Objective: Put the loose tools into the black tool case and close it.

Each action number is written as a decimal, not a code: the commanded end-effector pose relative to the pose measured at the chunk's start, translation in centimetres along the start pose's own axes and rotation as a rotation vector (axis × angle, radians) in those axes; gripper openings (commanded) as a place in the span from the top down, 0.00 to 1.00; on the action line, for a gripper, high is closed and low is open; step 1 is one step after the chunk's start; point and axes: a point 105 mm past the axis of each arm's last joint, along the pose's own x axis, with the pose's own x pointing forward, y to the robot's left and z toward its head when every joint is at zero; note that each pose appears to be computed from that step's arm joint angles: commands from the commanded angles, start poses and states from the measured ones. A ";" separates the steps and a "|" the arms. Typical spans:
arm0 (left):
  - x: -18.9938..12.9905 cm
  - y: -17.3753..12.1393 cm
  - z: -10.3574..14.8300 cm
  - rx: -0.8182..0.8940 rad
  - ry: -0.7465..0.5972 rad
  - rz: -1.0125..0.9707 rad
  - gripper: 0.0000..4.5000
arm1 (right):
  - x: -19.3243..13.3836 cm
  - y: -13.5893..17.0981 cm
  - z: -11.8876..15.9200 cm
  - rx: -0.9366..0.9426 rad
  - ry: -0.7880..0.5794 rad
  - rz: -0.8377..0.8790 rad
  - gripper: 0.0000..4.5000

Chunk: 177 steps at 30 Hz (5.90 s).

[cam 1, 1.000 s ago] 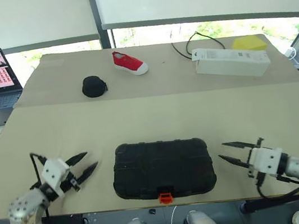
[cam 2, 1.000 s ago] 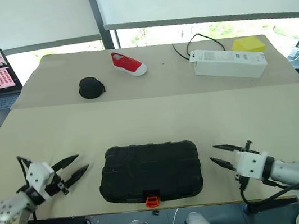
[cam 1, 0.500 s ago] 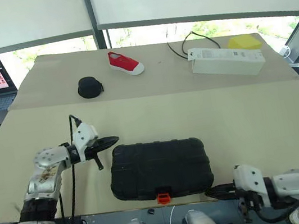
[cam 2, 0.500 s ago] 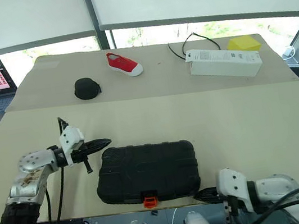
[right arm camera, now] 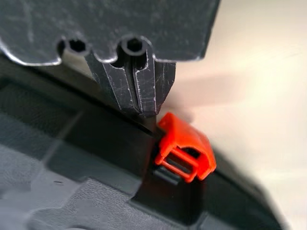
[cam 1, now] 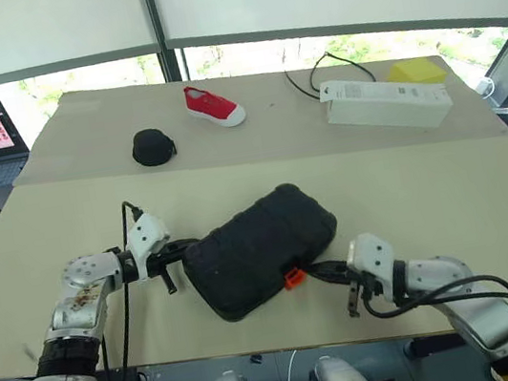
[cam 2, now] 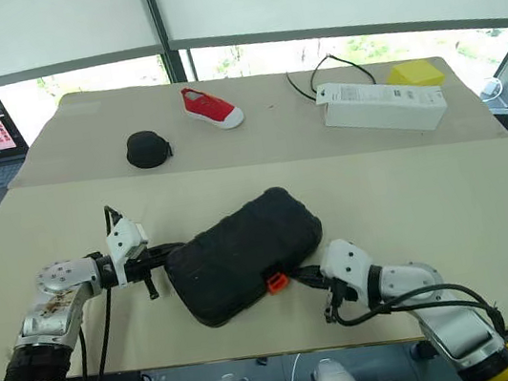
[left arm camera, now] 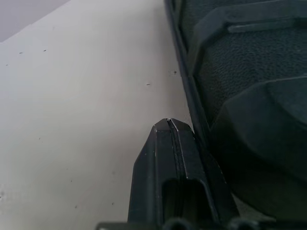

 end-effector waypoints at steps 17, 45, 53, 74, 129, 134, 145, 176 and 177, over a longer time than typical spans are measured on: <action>1.2 -1.7 9.3 0.006 -0.179 -0.226 1.00 | -1.0 1.6 -0.9 0.088 0.041 0.082 1.00; 6.9 -4.1 4.8 0.003 -0.061 -0.262 1.00 | 0.5 0.7 3.3 0.081 -0.185 -0.042 1.00; 7.1 -4.9 4.1 0.021 -0.026 -0.305 1.00 | 0.2 0.2 3.8 0.087 -0.222 -0.059 1.00; 7.6 -6.3 3.6 0.017 0.011 -0.356 1.00 | -1.5 -0.3 2.7 0.122 -0.157 -0.053 1.00; 7.2 -6.7 2.4 -0.015 0.056 -0.356 1.00 | 1.1 -0.7 3.9 0.211 -0.339 -0.092 1.00; 7.1 -6.9 2.1 -0.010 0.069 -0.363 1.00 | 0.7 -0.6 3.7 0.222 -0.328 -0.091 1.00; 6.9 -6.9 1.9 -0.015 0.066 -0.357 1.00 | -0.6 0.8 0.7 0.387 -0.018 -0.078 0.45; 7.0 -6.7 1.9 -0.020 0.064 -0.346 1.00 | 1.8 -0.1 -0.5 0.363 0.081 -0.100 0.70; 7.0 -6.8 1.9 -0.020 0.065 -0.346 1.00 | 1.7 -0.2 -0.5 0.354 0.079 -0.098 0.72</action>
